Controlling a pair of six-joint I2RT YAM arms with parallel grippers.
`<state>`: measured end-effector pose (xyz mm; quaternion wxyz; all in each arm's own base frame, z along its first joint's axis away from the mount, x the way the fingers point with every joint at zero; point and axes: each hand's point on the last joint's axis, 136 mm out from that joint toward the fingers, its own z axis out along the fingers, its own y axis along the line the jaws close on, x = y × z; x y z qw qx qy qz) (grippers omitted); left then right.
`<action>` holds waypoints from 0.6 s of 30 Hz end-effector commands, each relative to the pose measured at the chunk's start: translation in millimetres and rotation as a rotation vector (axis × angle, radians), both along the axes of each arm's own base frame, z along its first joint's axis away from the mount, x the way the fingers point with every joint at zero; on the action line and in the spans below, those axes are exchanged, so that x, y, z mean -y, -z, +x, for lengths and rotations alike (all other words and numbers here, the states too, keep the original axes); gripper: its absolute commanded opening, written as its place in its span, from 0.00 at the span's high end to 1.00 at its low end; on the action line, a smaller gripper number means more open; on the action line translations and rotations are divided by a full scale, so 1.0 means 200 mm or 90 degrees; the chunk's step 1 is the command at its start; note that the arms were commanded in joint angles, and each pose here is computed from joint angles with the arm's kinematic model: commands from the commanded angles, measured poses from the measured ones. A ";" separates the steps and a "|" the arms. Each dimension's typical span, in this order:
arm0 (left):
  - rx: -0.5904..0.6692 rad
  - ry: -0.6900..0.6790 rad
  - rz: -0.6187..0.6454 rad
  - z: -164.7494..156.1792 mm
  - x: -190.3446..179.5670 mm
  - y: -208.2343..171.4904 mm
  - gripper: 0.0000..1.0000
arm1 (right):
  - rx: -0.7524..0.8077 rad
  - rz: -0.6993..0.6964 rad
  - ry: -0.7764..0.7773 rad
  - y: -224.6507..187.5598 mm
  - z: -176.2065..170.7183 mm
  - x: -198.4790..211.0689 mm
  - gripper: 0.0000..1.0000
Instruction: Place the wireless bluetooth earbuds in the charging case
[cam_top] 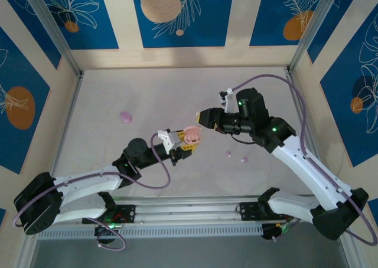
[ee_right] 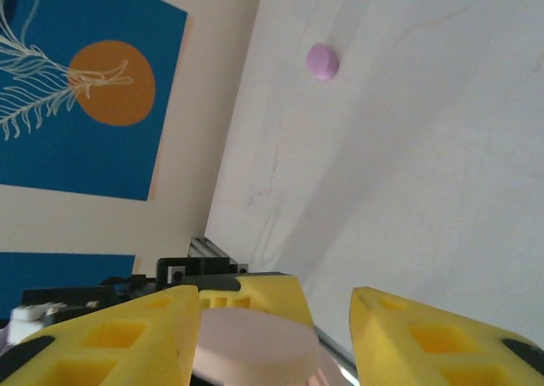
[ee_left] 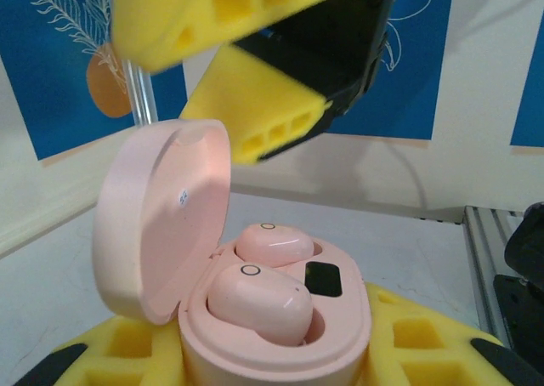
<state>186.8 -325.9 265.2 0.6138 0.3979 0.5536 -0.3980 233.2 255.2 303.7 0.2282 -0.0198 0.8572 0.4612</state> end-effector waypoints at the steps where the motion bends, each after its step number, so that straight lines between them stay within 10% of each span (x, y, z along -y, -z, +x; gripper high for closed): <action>1: 0.018 0.036 -0.035 -0.06 0.02 -0.14 0.68 | -0.047 0.007 -0.040 0.00 -0.04 -0.04 0.49; 18: 0.031 -0.003 -0.064 -0.03 -0.03 -0.20 0.68 | -0.057 -0.019 -0.120 0.04 -0.12 -0.05 0.50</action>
